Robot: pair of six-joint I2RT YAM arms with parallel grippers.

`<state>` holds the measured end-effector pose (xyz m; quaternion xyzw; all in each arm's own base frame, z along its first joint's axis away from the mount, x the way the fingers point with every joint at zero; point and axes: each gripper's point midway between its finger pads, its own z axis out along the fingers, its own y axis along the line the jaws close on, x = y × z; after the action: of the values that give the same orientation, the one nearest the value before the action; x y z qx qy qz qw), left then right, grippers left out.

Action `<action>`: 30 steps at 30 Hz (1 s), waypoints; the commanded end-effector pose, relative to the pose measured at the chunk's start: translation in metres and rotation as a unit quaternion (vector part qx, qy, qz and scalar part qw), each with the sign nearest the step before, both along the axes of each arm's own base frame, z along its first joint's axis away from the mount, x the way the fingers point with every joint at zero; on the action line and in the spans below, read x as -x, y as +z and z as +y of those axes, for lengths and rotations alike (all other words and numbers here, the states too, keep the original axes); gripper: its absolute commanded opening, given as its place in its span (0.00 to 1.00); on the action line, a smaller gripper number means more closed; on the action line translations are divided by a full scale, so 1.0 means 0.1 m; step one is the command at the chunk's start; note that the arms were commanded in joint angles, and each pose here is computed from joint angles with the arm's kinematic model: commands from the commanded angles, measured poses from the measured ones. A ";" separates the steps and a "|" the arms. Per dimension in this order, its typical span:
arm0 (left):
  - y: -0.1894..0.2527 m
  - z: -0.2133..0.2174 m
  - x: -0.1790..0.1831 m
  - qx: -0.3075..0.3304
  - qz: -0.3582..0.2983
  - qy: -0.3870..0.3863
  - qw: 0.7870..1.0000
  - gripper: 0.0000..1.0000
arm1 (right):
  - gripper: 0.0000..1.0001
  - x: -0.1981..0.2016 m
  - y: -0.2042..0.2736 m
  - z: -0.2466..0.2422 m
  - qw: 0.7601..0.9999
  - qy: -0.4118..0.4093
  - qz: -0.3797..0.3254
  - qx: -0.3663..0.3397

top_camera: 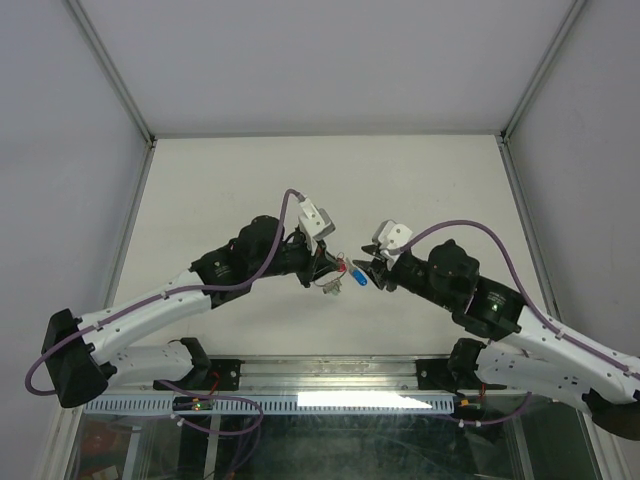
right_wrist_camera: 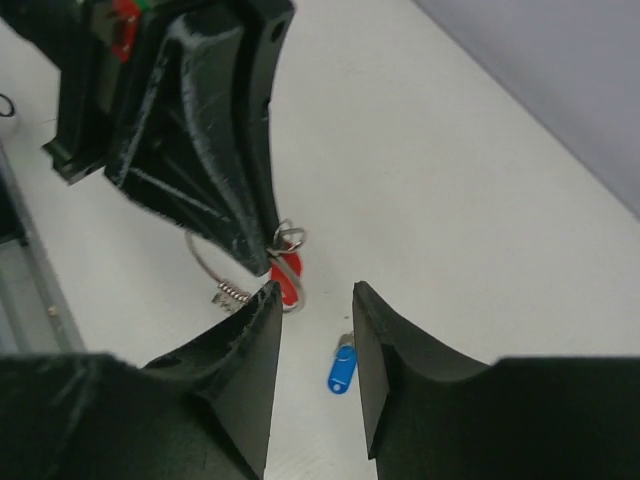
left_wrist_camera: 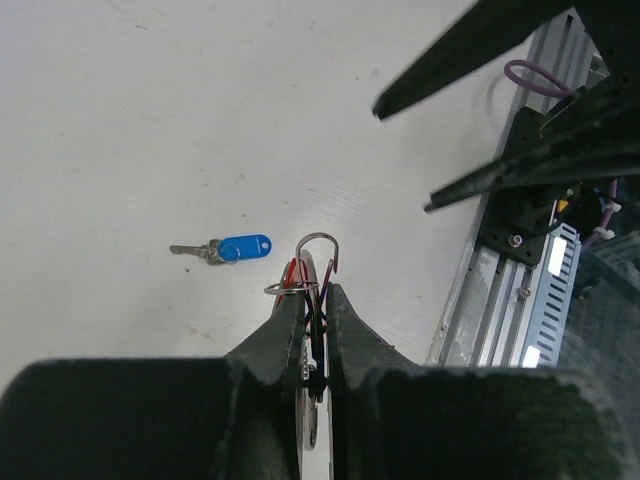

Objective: Put the keys on the keyring
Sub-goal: Insert the key onto the keyring.

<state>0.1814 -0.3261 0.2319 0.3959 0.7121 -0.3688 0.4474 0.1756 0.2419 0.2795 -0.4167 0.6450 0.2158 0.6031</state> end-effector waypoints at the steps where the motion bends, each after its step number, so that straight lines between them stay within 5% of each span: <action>1: 0.33 -0.01 -0.05 0.068 -0.007 -0.008 0.998 0.00 | 0.39 0.23 -0.25 0.06 0.995 0.045 0.084 -0.009; 13: 0.42 0.16 -0.15 0.093 0.009 0.004 0.996 0.00 | 0.47 0.01 -0.49 0.24 0.976 0.051 0.173 -0.120; 24: 0.50 0.10 -0.09 0.113 0.017 -0.016 0.993 0.00 | 0.51 -0.23 -0.40 0.38 0.968 0.042 0.146 -0.200; 30: 0.53 0.09 -0.08 0.122 0.019 -0.019 0.992 0.00 | 0.44 -0.27 -0.42 0.44 0.967 0.048 0.145 -0.206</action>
<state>0.1925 -0.3130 0.2540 0.3464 0.7018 -0.4377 0.4426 0.1959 0.2794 0.2100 -0.2918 0.6838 0.4096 0.5288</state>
